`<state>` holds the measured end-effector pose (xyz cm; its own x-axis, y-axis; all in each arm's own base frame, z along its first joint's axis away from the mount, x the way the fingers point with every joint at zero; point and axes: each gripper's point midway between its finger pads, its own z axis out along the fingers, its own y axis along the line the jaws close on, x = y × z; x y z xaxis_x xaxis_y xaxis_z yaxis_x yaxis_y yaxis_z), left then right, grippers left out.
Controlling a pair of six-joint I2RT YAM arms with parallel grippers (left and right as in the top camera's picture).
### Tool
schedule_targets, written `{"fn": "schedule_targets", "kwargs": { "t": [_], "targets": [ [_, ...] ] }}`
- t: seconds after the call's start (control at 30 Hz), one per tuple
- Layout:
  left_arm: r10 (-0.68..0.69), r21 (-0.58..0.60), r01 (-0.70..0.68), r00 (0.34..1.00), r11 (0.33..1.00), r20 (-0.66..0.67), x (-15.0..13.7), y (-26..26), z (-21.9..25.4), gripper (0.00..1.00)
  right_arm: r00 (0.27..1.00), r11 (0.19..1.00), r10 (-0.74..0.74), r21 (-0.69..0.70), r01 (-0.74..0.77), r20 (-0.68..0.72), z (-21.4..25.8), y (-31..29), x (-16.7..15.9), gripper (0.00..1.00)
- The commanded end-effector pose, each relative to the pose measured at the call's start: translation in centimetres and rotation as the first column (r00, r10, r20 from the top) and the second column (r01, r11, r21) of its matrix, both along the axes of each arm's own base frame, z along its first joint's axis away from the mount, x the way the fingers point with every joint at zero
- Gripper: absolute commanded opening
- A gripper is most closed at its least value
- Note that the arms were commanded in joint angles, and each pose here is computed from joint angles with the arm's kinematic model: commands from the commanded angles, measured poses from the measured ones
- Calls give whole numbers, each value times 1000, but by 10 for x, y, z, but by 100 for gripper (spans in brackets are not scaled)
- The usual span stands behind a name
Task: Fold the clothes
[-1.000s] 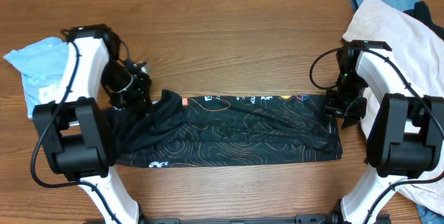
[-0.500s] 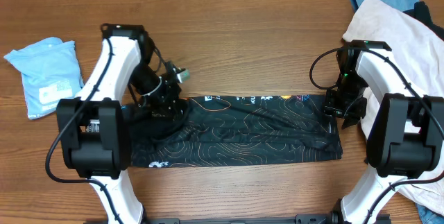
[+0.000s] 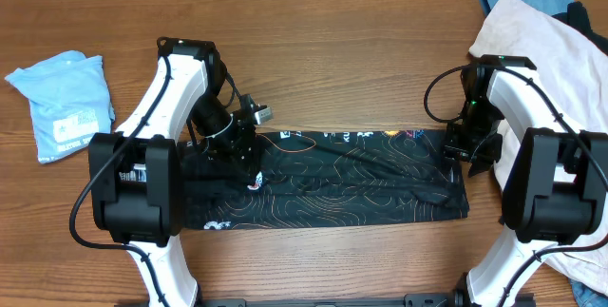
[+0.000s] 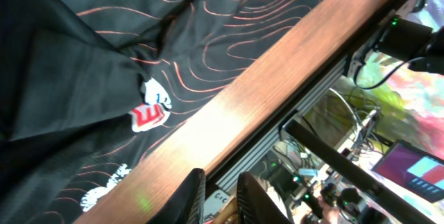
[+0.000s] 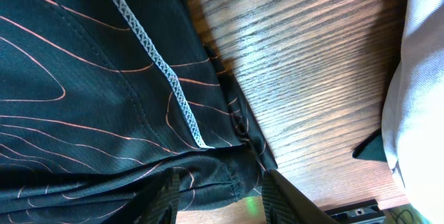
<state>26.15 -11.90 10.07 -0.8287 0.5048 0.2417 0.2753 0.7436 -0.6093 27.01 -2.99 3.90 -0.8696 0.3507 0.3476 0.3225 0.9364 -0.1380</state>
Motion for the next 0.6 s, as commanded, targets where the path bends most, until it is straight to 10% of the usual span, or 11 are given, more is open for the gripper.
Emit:
{"fn": "schedule_targets", "kwargs": {
  "t": [0.0, 0.17, 0.3, 0.57],
  "targets": [
    [-23, 44, 21, 999, 999, 45, 2, 5, 0, 18, 1000, 1000, -7, -5, 7, 5, 2, -3, -1, 42],
    [88, 306, -122, 989, 944, 121, 27, 34, -27, 19, 999, 1000, -24, 18, 24, 47, 12, 0, 3, 50],
    [134, 335, -170, 983, 927, 128, 26, 37, -44, 19, 986, 991, -61, 123, 43, 152, 30, 7, 14, 66],
    [226, 377, -248, 969, 893, 102, 8, 39, -84, 18, 980, 970, -83, 239, 39, 178, 24, 13, 13, 66]
  ]
}}
